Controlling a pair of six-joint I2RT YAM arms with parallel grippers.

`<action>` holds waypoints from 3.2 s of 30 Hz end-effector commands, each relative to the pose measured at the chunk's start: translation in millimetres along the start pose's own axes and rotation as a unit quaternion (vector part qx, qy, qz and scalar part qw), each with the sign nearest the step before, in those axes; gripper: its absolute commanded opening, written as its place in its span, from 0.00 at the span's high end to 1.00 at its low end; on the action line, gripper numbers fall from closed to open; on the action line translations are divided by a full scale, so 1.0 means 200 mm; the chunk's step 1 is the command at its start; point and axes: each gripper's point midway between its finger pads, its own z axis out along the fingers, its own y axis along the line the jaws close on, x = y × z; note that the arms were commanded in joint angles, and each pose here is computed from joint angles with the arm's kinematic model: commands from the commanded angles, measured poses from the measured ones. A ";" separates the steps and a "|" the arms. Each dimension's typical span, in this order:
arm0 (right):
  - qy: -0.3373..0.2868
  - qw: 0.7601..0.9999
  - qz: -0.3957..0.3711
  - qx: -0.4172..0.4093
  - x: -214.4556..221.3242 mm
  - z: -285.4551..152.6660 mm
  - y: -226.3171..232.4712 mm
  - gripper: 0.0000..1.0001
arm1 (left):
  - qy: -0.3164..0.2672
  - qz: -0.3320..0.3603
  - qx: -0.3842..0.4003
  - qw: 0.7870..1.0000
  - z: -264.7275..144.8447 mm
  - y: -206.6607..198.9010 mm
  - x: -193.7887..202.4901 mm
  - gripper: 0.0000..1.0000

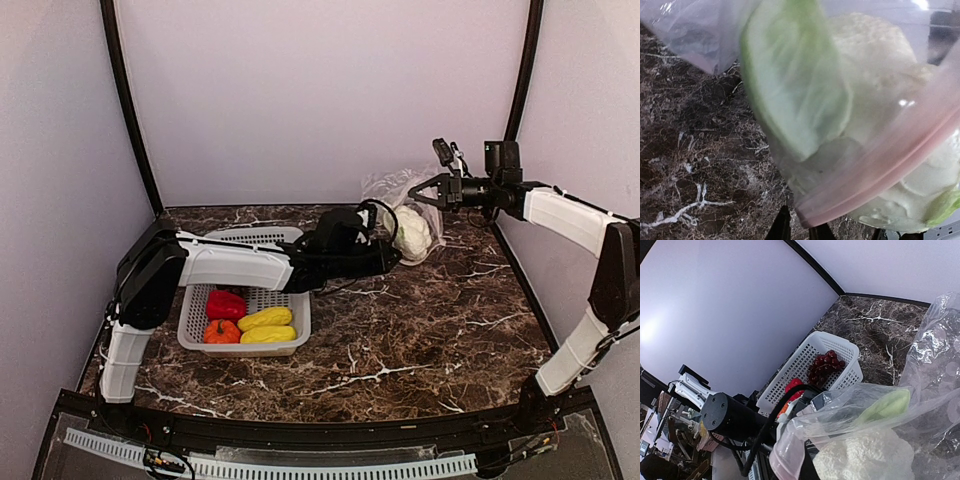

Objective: Place the food in the zip-top bag and seal the zipper
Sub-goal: Adjust the zipper food storage bag at the center of the board, then pick up the fake fruit from the bin.

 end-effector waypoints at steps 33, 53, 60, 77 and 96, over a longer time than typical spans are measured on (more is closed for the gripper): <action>-0.018 0.916 -0.225 0.333 -0.29 -0.24 0.03 1.00 | 0.018 0.035 0.078 0.996 -0.41 -0.52 -0.45 0.99; -0.010 0.896 -0.226 0.383 -0.31 -0.27 -0.07 1.00 | 0.080 0.082 0.059 0.992 -0.39 -0.29 -0.36 0.30; -0.005 0.902 -0.219 0.371 -0.31 -0.23 -0.11 1.00 | 0.026 0.235 0.065 0.970 -0.77 -0.26 -0.32 0.01; 0.005 0.912 -0.239 0.334 -0.21 -0.20 -0.07 1.00 | 0.300 0.374 -0.159 0.863 -1.36 0.34 0.04 0.14; 0.021 0.922 -0.229 0.311 -0.08 -0.17 -0.09 1.00 | 0.401 0.371 -0.178 0.818 -1.19 0.77 0.25 0.18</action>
